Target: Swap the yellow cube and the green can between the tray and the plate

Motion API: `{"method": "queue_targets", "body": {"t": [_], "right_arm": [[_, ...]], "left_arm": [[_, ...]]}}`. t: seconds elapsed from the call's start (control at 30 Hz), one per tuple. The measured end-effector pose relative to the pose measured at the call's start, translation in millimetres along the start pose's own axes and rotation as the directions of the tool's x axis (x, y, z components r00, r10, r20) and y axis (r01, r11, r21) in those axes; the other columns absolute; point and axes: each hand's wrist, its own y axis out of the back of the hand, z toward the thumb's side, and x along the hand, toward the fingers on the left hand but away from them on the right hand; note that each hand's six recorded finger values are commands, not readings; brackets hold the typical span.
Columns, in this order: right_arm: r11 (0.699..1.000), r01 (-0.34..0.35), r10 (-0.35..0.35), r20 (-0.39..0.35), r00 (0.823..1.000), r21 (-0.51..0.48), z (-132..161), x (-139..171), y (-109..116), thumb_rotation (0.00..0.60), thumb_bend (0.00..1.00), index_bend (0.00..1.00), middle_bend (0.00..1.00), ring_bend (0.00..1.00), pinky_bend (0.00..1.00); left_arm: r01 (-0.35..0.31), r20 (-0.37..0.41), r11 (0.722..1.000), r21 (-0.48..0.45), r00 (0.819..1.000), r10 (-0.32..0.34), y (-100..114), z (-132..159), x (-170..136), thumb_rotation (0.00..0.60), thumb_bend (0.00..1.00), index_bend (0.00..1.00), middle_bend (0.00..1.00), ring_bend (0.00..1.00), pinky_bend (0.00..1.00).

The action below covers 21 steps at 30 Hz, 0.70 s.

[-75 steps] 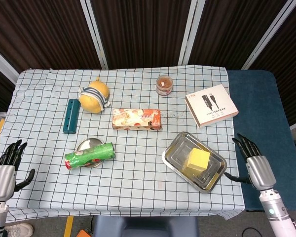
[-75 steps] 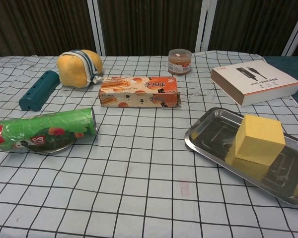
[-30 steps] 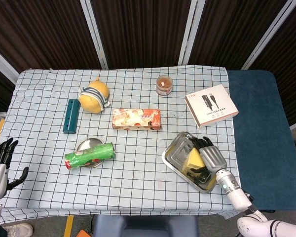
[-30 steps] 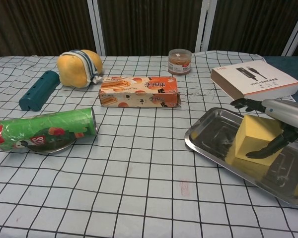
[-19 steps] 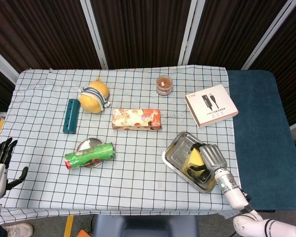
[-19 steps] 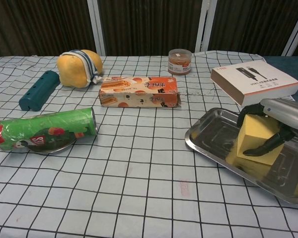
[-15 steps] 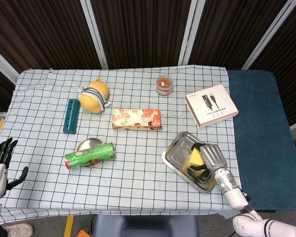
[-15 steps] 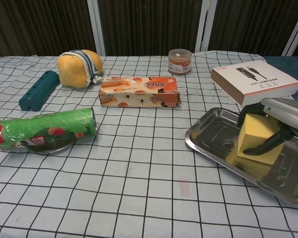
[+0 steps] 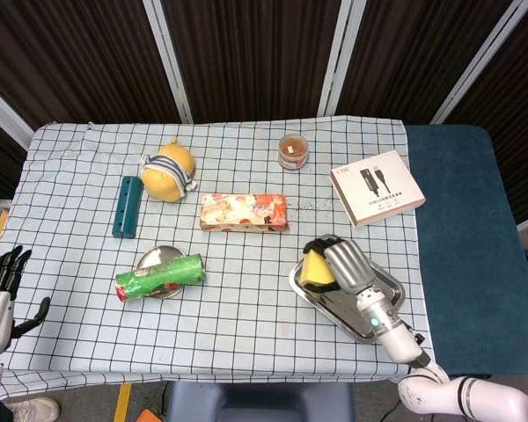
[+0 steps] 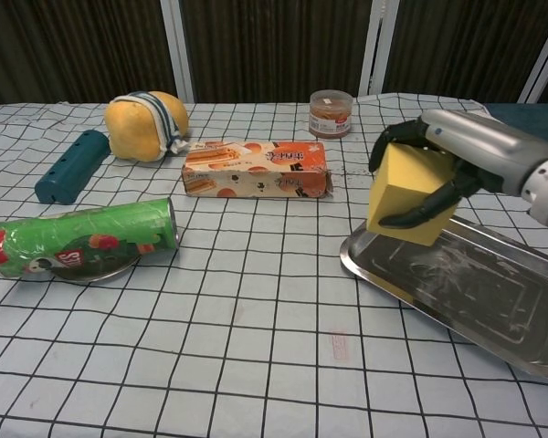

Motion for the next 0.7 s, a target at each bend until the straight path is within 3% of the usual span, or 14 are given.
{"method": "queue_targets", "body": {"t": [0.13,0.33,0.5,0.7], "right_arm": [[1.0,-0.003,0.003,-0.061,0.998,0.011,25,-25,0,0.6,0.22,0.85,0.67,0.76,0.85],[0.999,0.003,0.001,-0.085,0.996,0.045,45,-65,-6,0.6,0.22,0.84,0.67,0.74,0.84],[0.997,0.002,0.003,-0.074,0.997,0.075,51,-94,-16,0.6,0.22,0.76,0.65,0.64,0.69],[0.998,-0.066,0.064,-0.093,0.994,-0.012,64,-108,-29,0.6,0.22,0.51,0.43,0.4,0.4]], "left_arm": [[-0.003,-0.007,1.0,0.003,1.0,0.003,1,-2,0,0.6,0.39,0.05,0.0,0.0,0.22],[0.001,-0.012,1.0,0.007,1.0,-0.001,1,-4,1,0.6,0.39,0.05,0.0,0.0,0.22],[0.001,-0.017,1.0,0.008,1.0,-0.001,1,-6,2,0.6,0.39,0.05,0.0,0.0,0.22],[-0.003,-0.034,1.0,0.005,0.999,0.003,3,-10,3,0.6,0.39,0.06,0.0,0.0,0.22]]}}
